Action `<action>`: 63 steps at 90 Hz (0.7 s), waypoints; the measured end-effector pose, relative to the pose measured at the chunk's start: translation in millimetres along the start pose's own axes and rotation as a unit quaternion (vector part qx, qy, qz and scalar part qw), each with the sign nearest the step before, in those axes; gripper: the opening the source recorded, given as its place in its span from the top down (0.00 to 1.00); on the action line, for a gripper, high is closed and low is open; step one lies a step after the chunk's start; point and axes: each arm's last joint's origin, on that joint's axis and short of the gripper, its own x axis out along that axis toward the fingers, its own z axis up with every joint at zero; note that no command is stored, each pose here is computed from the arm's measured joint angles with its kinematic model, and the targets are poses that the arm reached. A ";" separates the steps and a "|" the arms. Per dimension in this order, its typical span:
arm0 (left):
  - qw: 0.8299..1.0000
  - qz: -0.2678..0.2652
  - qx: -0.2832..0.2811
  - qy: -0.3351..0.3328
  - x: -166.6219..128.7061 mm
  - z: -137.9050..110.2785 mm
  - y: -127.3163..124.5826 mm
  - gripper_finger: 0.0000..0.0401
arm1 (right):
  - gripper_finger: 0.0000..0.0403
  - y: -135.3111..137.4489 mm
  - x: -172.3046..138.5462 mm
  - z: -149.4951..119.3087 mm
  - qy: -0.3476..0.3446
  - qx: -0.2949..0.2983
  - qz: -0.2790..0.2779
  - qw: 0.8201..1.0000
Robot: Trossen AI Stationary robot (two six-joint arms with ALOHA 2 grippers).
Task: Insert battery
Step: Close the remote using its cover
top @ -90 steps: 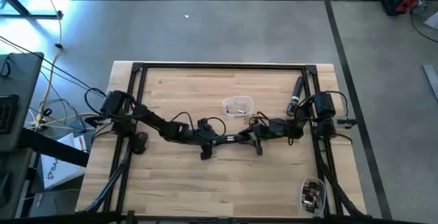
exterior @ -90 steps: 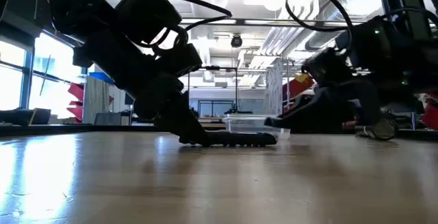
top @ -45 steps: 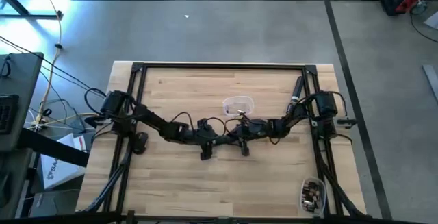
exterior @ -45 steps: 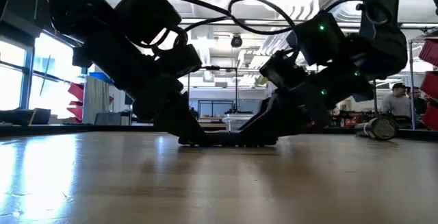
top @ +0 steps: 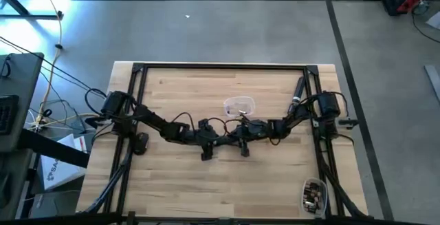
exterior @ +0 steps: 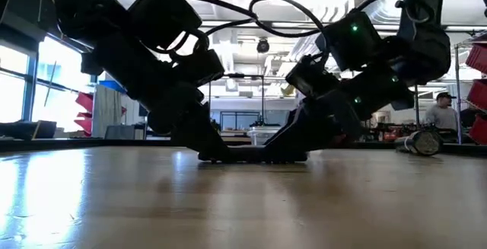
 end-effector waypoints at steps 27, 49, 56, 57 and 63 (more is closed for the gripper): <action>1.000 0.000 0.000 -0.001 0.0 0.2 0.0 0.55 | 0.62 -0.3 0.6 0.5 -0.002 -0.013 -0.005 1.000; 1.000 0.000 -0.001 -0.001 0.0 0.1 0.0 0.55 | 0.57 2.0 -2.4 7.3 -0.013 -0.016 0.002 1.000; 1.000 -0.003 -0.008 -0.004 0.0 0.8 -0.4 0.55 | 0.51 2.1 -5.2 10.0 -0.002 -0.021 0.003 1.000; 1.000 -0.004 -0.009 -0.004 0.0 1.0 -0.5 0.55 | 0.50 2.2 -5.9 10.4 -0.001 -0.021 0.003 1.000; 1.000 -0.006 -0.017 -0.004 -0.1 1.0 -0.7 0.55 | 0.43 2.4 -11.2 17.6 -0.003 -0.024 0.005 1.000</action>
